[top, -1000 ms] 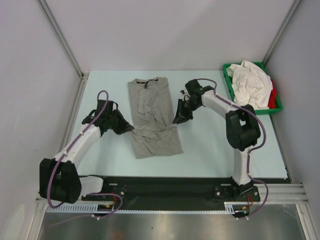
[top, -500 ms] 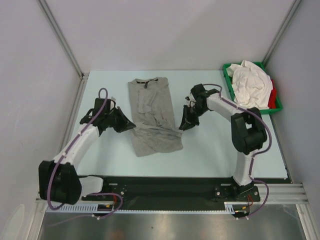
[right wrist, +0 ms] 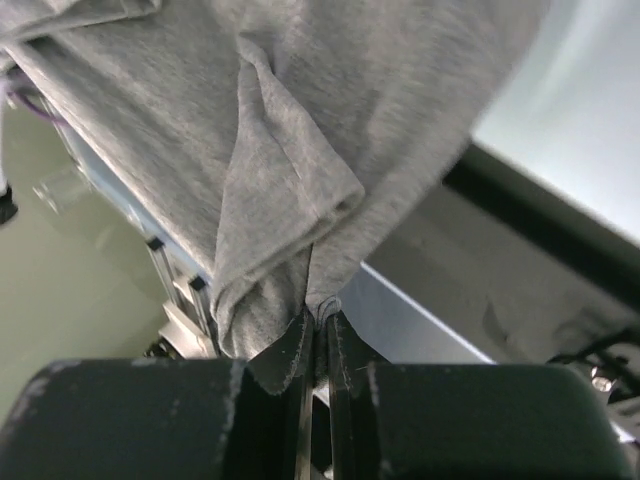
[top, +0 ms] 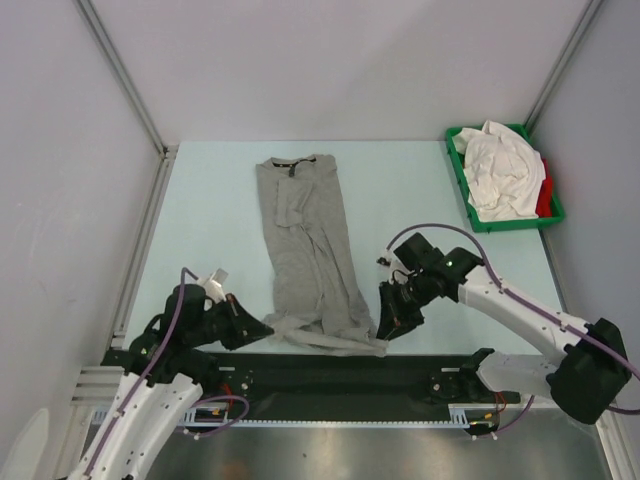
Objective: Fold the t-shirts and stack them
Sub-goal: Fold the tshirt
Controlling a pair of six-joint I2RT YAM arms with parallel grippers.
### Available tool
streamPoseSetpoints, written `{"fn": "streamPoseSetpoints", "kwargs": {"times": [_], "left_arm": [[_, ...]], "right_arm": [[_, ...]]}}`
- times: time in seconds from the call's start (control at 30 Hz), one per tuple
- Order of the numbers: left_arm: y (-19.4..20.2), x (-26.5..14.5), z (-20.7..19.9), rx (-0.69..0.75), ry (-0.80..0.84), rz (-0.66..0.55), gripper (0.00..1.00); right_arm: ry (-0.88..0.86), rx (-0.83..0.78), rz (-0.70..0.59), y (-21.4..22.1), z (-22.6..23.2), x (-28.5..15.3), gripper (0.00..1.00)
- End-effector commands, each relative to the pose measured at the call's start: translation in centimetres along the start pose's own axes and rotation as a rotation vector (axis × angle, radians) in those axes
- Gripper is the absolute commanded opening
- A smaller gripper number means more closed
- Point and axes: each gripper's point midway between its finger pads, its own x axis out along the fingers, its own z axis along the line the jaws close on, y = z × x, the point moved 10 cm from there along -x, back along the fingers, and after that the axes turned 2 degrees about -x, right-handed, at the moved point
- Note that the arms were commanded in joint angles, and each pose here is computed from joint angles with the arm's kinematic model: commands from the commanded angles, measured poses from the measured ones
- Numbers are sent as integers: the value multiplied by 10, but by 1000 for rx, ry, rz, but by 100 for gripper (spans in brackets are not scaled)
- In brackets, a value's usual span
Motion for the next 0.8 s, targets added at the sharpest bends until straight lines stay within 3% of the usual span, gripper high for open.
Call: {"fn": "streamPoseSetpoints", "kwargs": {"times": [0.0, 0.27, 0.77], "left_arm": [[19, -7, 12, -112, -15, 83, 0], [36, -19, 13, -80, 81, 238, 0], [46, -16, 29, -87, -30, 464, 4]], "right_arm": [[4, 59, 35, 24, -5, 6, 0], [-9, 44, 87, 55, -4, 15, 0], [51, 76, 163, 75, -40, 51, 5]]}}
